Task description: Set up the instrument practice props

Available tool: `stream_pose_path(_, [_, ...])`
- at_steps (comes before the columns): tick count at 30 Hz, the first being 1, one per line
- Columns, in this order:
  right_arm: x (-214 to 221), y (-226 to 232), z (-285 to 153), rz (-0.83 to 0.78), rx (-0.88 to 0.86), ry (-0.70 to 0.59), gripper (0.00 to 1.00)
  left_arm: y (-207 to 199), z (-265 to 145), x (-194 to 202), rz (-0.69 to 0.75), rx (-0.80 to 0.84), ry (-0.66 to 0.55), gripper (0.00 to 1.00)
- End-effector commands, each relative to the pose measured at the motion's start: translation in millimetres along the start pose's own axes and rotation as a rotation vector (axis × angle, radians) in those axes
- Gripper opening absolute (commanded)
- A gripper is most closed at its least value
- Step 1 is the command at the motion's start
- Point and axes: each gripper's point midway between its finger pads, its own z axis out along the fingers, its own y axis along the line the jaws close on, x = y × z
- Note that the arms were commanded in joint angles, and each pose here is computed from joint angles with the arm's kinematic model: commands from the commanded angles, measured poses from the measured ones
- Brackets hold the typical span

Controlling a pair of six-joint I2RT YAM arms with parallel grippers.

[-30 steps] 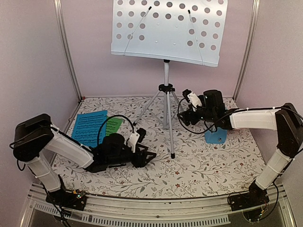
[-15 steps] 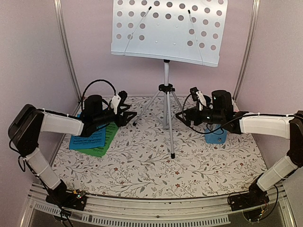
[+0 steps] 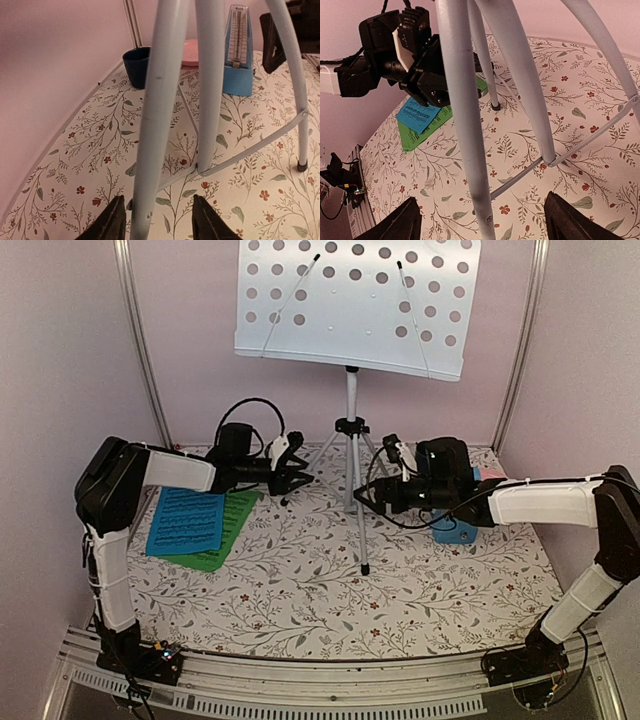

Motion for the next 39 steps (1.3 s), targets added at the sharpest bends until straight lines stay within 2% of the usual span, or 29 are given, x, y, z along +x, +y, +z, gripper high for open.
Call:
stream_pose_path(1, [-15.4, 3.5, 8.6, 0.008, -0.014, -0.04, 0.85, -13.5, 3.2, 1.6, -0.027, 0.08, -0.008, 0.43])
stream_pose_path(9, [-15.2, 12.5, 18.6, 0.021, -0.06, -0.036, 0.78, -30.3, 2.2, -1.0, -0.031, 0.09, -0.005, 0.26])
stream_pose_path(16, [-14.8, 20.1, 20.3, 0.022, -0.082, -0.032, 0.75, -41.4, -5.2, 2.7, -0.05, 0.065, 0.004, 0.21])
stream_pose_path(20, [-16.6, 25.4, 16.9, 0.022, -0.09, -0.038, 0.76, -16.0, -30.3, -13.0, -0.122, -0.106, -0.022, 0.33])
stream_pose_path(22, [-19.1, 25.7, 12.7, 0.026, -0.083, -0.05, 0.78, 5.3, -49.9, -13.5, -0.209, -0.265, -0.011, 0.37])
stream_pose_path(27, [-27.1, 16.4, -3.4, 0.033, -0.003, -0.102, 0.9, 30.1, -118.6, -13.5, -0.399, -0.616, 0.013, 0.51])
stream_pose_path(29, [-31.9, 13.8, -10.8, 0.032, 0.026, -0.126, 0.95, 30.2, -141.4, -1.1, -0.469, -0.716, 0.069, 0.56])
stream_pose_path(30, [-33.9, 12.5, -14.9, 0.031, 0.041, -0.138, 0.97, 28.8, -152.0, 7.3, -0.507, -0.761, 0.1, 0.65])
stream_pose_path(31, [-36.3, 11.4, -19.2, 0.03, 0.055, -0.152, 0.99, 25.8, -161.8, 13.9, -0.538, -0.79, 0.125, 0.69])
stream_pose_path(34, [-44.2, 6.9, -32.6, 0.024, 0.097, -0.195, 0.99, 20.8, -190.0, 34.6, -0.617, -0.873, 0.171, 0.83])
stream_pose_path(37, [-52.7, -4.2, -44.9, 0.025, 0.163, -0.239, 0.99, 33.5, -216.7, 48.1, -0.703, -0.976, 0.188, 0.85])
stream_pose_path(39, [-56.6, -12.9, -51.7, 0.063, 0.2, -0.255, 0.99, 45.6, -228.9, 54.0, -0.709, -1.058, 0.242, 0.88])
